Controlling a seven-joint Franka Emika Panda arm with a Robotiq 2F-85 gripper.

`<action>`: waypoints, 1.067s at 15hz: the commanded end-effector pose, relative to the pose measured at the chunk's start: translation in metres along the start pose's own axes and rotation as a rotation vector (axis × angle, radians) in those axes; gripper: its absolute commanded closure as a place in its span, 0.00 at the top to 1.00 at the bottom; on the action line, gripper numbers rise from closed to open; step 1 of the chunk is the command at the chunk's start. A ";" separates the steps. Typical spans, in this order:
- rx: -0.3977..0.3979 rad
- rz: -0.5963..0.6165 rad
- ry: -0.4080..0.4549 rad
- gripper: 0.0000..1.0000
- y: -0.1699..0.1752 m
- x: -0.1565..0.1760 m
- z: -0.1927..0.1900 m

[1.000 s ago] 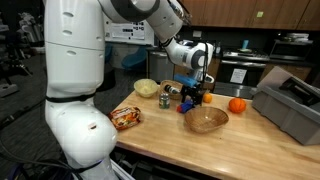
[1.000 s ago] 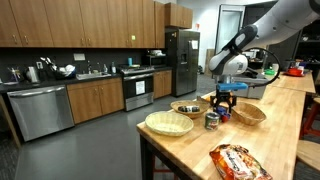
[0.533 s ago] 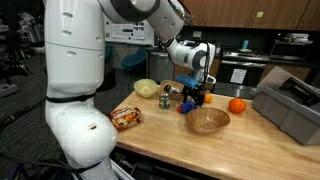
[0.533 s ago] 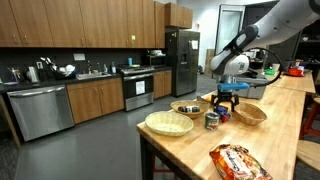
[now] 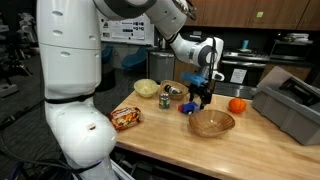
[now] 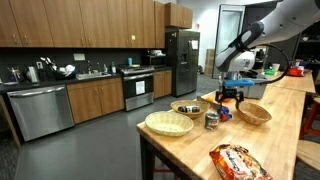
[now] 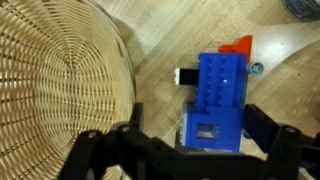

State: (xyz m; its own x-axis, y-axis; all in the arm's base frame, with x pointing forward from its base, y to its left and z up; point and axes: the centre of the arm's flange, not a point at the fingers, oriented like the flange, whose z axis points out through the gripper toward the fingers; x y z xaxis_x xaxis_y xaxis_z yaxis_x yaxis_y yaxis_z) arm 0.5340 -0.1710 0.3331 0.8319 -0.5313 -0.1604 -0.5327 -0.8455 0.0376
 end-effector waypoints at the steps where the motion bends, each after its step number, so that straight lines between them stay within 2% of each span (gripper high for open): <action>1: -0.005 0.042 0.044 1.00 0.018 -0.010 -0.021; 10: -0.032 0.076 0.116 1.00 0.036 -0.011 -0.055; 16: -0.023 0.064 0.105 1.00 0.032 -0.003 -0.051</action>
State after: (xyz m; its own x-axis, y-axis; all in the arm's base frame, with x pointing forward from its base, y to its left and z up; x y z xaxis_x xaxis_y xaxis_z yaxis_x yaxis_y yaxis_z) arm 0.5221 -0.1990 0.3854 0.8085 -0.5860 -0.0533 -0.5826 -0.8099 0.0675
